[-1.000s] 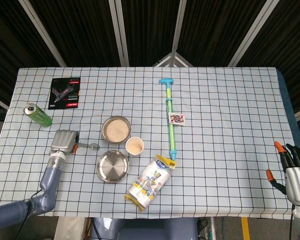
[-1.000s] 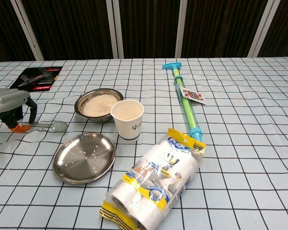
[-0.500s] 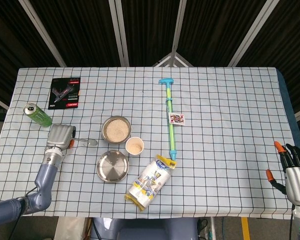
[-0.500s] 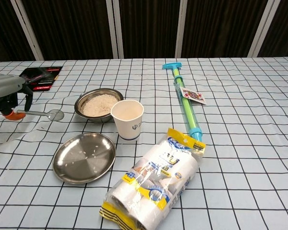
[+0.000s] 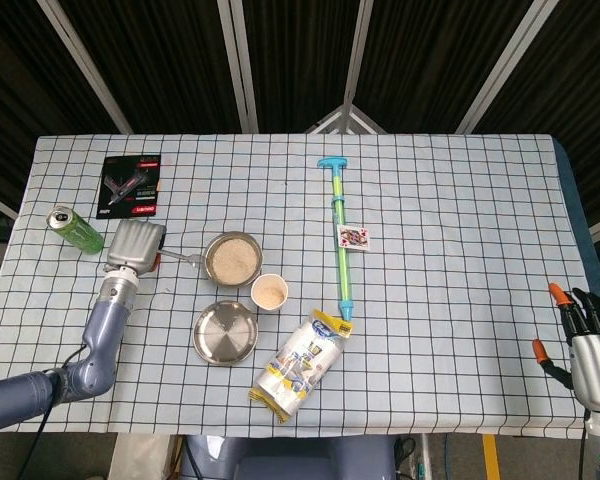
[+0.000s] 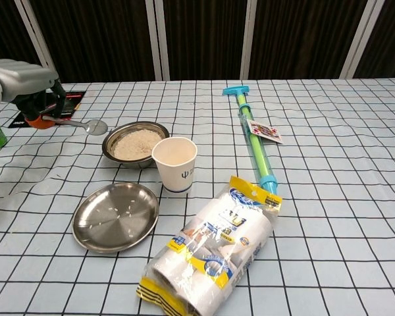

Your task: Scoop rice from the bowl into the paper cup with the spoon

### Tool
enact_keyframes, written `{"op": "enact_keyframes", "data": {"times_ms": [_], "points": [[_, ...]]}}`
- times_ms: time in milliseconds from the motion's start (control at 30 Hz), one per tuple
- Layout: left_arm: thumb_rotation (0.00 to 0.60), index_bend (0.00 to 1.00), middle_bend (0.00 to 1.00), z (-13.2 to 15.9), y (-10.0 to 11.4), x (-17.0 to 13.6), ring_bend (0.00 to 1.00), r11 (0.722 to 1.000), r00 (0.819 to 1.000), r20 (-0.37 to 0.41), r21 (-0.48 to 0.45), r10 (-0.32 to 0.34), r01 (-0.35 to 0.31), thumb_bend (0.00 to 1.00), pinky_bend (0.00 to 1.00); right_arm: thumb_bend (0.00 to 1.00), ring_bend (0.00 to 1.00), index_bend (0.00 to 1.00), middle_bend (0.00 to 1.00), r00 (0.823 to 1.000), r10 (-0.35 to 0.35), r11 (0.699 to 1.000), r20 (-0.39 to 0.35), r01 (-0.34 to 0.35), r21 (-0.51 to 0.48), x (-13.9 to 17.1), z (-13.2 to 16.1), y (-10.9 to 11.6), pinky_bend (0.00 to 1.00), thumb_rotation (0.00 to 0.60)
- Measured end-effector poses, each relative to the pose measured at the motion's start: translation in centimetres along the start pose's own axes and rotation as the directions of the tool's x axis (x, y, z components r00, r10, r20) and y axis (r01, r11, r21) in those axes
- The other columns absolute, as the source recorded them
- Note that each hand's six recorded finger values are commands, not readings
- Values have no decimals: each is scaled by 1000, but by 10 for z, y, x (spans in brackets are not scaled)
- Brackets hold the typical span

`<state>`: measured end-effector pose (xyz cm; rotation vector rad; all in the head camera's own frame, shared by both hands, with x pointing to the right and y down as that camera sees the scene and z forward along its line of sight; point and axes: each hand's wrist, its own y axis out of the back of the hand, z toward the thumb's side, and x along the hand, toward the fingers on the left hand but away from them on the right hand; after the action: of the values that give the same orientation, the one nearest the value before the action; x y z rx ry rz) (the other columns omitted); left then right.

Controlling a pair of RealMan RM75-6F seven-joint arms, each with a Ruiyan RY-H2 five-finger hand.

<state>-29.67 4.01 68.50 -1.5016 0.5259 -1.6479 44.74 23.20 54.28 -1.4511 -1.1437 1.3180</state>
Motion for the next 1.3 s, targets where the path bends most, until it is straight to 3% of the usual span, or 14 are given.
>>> {"op": "enact_keyframes", "data": {"times_ms": [200, 400, 600, 833, 1133, 1300], "points": [[600, 520, 1000, 16, 28, 17, 1000, 993, 1000, 10, 117, 29, -30, 630, 1000, 383, 133, 68, 219, 1000, -6, 1000, 1, 6, -1, 0, 0, 1, 137, 600], [600, 521, 1000, 38, 41, 33, 1000, 962, 998, 34, 268, 52, -59, 631, 1000, 383, 133, 68, 219, 1000, -11, 1000, 1, 11, -2, 1, -1, 1, 137, 600], [600, 522, 1000, 54, 36, 40, 1000, 918, 997, 62, 392, 42, -63, 632, 1000, 383, 133, 68, 219, 1000, -9, 1000, -1, 9, -2, 1, 0, 1, 137, 600], [600, 523, 1000, 63, 40, 50, 1000, 840, 995, 83, 534, 58, -94, 632, 1000, 383, 133, 68, 219, 1000, -10, 1000, 1, 10, -2, 1, -1, 1, 137, 600], [600, 529, 1000, 79, 47, 59, 1000, 772, 990, 115, 620, 87, -140, 632, 1000, 384, 133, 68, 219, 1000, -12, 1000, 0, 12, -2, 2, 0, 1, 137, 600], [600, 529, 1000, 91, 49, 61, 1000, 748, 985, 137, 643, 100, -166, 632, 1000, 383, 133, 68, 219, 1000, -16, 1000, -2, 16, -2, 2, 0, 1, 137, 600]]}}
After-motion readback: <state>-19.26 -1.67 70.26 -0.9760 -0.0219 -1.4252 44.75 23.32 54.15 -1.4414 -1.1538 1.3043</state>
